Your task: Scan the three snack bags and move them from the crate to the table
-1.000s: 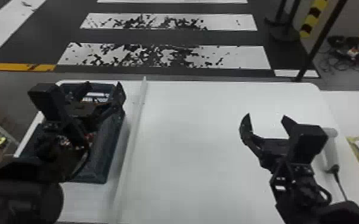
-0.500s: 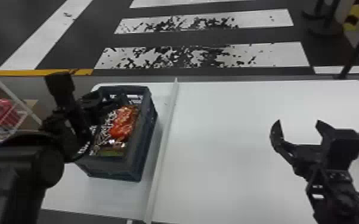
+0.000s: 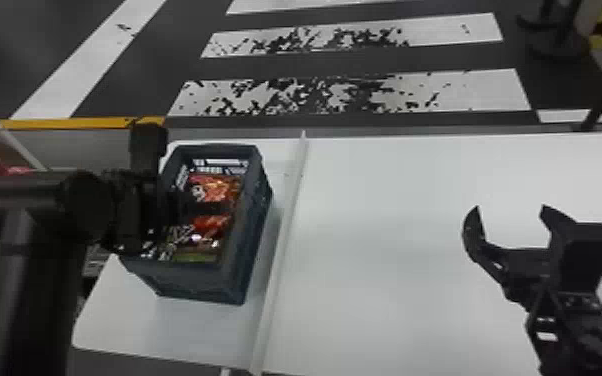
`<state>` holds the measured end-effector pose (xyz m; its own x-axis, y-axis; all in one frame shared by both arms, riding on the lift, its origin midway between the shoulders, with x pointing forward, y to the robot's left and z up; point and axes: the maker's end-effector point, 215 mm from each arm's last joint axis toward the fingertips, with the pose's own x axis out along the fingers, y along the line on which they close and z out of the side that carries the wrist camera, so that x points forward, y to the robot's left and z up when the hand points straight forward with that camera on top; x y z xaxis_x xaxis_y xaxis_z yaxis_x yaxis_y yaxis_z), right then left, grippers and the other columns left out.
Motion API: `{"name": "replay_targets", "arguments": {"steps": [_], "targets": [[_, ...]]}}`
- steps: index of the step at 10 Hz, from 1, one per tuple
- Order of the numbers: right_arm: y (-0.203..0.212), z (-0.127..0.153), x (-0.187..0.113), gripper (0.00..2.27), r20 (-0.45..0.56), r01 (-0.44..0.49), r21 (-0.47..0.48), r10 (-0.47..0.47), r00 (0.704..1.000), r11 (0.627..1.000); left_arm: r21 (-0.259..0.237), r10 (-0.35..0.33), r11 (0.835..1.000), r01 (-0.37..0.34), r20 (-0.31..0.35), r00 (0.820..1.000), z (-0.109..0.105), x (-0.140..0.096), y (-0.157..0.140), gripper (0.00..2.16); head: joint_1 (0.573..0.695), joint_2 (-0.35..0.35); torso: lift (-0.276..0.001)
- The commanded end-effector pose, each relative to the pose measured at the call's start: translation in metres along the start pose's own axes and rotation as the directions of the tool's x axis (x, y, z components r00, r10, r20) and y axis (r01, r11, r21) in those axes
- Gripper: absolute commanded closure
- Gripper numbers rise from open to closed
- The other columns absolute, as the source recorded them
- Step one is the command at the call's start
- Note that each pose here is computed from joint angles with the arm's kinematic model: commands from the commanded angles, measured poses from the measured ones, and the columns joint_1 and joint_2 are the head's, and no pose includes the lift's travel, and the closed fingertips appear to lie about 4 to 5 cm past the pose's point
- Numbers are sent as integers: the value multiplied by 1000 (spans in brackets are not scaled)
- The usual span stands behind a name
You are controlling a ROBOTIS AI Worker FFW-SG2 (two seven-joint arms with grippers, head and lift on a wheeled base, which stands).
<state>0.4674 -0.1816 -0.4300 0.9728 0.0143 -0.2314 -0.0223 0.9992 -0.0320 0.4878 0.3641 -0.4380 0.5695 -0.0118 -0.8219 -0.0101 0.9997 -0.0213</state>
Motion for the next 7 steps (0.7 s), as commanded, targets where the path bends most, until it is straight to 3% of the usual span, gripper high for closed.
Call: {"name": "replay_targets", "arguments": {"steps": [1,3,5,7], "targets": [[-2,-3,-3,56,5,0,0,0,1000,1000,19,29,999,-28,-78,997,-5,-1,8,137,695,208,-62],[-5,-4,-4,56,7,2,-3,-2,1000,1000,34,86,996,-83,-100,991,6,2,33,134,695,218,-62],[-5,-3,-5,56,11,2,-6,-2,1000,1000,27,91,996,-88,-110,990,14,8,42,134,695,239,-62],[-2,-1,-5,56,19,-3,-17,3,1000,1000,21,66,998,-64,-105,992,15,19,33,134,695,246,-62]]}}
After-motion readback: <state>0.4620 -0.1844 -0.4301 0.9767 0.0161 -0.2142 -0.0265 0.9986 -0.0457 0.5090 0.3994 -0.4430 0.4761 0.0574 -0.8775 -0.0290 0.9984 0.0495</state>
